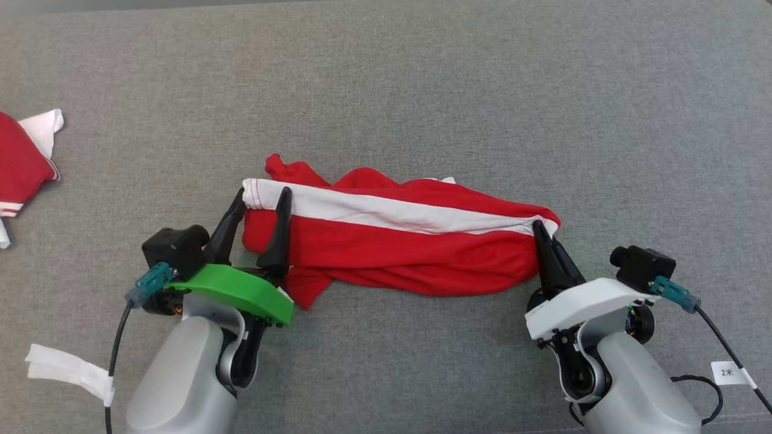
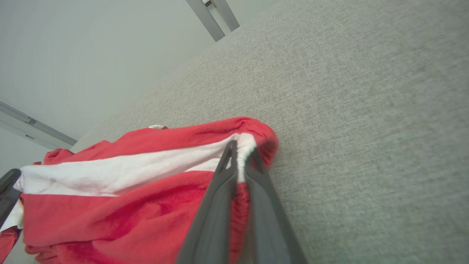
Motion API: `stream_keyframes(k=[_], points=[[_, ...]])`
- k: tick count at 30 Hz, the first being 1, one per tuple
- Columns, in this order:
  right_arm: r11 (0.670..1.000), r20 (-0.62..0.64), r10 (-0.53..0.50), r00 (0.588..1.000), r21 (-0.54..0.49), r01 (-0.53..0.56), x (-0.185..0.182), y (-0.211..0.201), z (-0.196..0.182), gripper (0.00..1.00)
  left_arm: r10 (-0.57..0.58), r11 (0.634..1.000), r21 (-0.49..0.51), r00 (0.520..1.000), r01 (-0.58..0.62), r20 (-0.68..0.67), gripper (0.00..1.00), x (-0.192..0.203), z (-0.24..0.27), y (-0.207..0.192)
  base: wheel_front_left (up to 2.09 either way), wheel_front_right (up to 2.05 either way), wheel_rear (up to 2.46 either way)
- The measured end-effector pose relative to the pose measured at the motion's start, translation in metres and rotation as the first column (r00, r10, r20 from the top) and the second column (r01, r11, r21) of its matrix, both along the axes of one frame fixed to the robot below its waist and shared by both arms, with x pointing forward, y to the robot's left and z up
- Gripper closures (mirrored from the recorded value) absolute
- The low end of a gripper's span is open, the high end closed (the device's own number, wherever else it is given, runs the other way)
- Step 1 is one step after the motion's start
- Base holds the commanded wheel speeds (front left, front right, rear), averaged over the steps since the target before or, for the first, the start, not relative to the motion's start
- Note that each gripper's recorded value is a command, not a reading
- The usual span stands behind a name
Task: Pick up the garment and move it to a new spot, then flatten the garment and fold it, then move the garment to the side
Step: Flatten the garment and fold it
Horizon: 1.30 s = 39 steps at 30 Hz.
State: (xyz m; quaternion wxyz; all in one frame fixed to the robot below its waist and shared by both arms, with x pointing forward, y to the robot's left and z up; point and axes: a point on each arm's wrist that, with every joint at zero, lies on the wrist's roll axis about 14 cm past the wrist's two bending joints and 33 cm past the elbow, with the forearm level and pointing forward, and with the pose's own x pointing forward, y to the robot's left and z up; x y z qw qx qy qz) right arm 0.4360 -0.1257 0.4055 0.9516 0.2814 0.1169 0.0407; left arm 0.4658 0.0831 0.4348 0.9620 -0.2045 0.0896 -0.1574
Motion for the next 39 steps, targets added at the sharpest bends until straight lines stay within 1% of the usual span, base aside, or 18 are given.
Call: stream_keyframes(k=[7,8,9,10,11,12,13,14,15,17,21,22,23,24,25,26,33,39], points=[[1.0,0.009,0.006,1.0,-0.008,-0.006,-0.001,0.001,0.003,1.0,-0.025,1.0,-0.016,1.0,0.025,0.007,0.02,-0.006,0.005,-0.006,0.0,0.0,0.0],[1.0,0.01,0.008,1.0,-0.011,-0.008,-0.001,0.001,0.003,1.0,-0.027,1.0,-0.015,1.0,0.027,0.008,0.27,-0.007,0.006,-0.006,0.0,0.0,0.0],[1.0,0.01,0.008,1.0,-0.012,-0.008,-0.001,0.001,0.003,1.0,-0.027,1.0,-0.014,1.0,0.027,0.008,0.58,-0.007,0.006,-0.006,0.0,0.0,0.0],[1.0,0.01,0.008,1.0,-0.012,-0.008,-0.001,0.001,0.004,1.0,-0.026,1.0,-0.011,1.0,0.026,0.005,0.62,-0.007,0.004,-0.006,0.0,0.0,0.0],[1.0,0.011,0.009,1.0,-0.013,-0.009,-0.002,0.001,0.004,1.0,-0.024,1.0,-0.007,1.0,0.024,-0.002,0.57,-0.007,0.002,-0.004,0.0,0.0,0.0],[1.0,0.011,0.01,1.0,-0.013,-0.01,-0.002,0.002,0.004,1.0,-0.021,1.0,-0.004,1.0,0.021,-0.008,0.45,-0.007,0.0,-0.003,0.0,0.0,0.0],[1.0,0.011,0.012,1.0,-0.014,-0.012,-0.002,0.002,0.004,1.0,-0.018,1.0,-0.001,1.0,0.018,-0.017,0.22,-0.008,-0.003,-0.002,0.0,0.0,0.0],[1.0,0.011,0.014,1.0,-0.014,-0.013,-0.003,0.002,0.004,1.0,-0.02,1.0,0.005,0.999,0.02,-0.027,0.13,-0.009,-0.006,-0.002,0.0,0.0,0.0],[1.0,0.011,0.014,1.0,-0.015,-0.014,-0.003,0.002,0.004,1.0,-0.02,1.0,0.007,0.999,0.021,-0.034,0.13,-0.009,-0.009,-0.002,0.0,0.0,0.0],[1.0,0.009,0.014,1.0,-0.015,-0.013,-0.004,0.002,0.004,1.0,-0.021,1.0,0.013,0.999,0.022,-0.046,0.0,-0.009,-0.013,-0.002,0.0,0.0,0.0],[1.0,0.006,0.011,1.0,-0.016,-0.01,-0.003,0.001,0.002,1.0,-0.025,1.0,0.016,0.998,0.026,-0.064,0.0,-0.006,-0.019,-0.003,0.0,0.0,0.0],[1.0,0.005,0.01,1.0,-0.016,-0.009,-0.002,0.0,0.001,1.0,-0.025,1.0,0.016,0.998,0.026,-0.064,0.14,-0.004,-0.019,-0.003,0.0,0.0,0.0],[1.0,0.004,0.009,1.0,-0.016,-0.009,-0.002,0.0,0.001,1.0,-0.025,1.0,0.016,0.998,0.026,-0.061,0.45,-0.002,-0.018,-0.003,0.0,0.0,0.0],[1.0,0.003,0.008,1.0,-0.016,-0.008,-0.002,0.0,0.0,1.0,-0.025,1.0,0.015,0.998,0.026,-0.057,0.61,0.0,-0.017,-0.003,0.0,0.0,0.0],[1.0,0.002,0.008,1.0,-0.016,-0.008,-0.002,0.0,0.0,1.0,-0.024,1.0,0.013,0.998,0.025,-0.051,0.83,0.002,-0.016,-0.003,0.0,0.0,0.0],[1.0,0.001,0.008,1.0,-0.015,-0.008,-0.002,0.0,0.0,1.0,-0.025,1.0,0.012,0.999,0.026,-0.047,1.0,0.003,-0.015,-0.004,0.0,0.0,0.0],[1.0,0.05,-0.022,0.998,0.001,0.022,0.011,-0.007,0.014,1.0,-0.028,1.0,0.015,1.0,0.027,0.013,1.0,0.012,0.002,-0.004,0.0,0.0,0.0],[0.999,0.27,-0.037,0.962,0.013,0.035,0.043,-0.01,0.084,1.0,-0.006,1.0,0.014,0.979,0.003,0.205,1.0,0.029,0.065,0.006,0.0,0.0,0.0]])
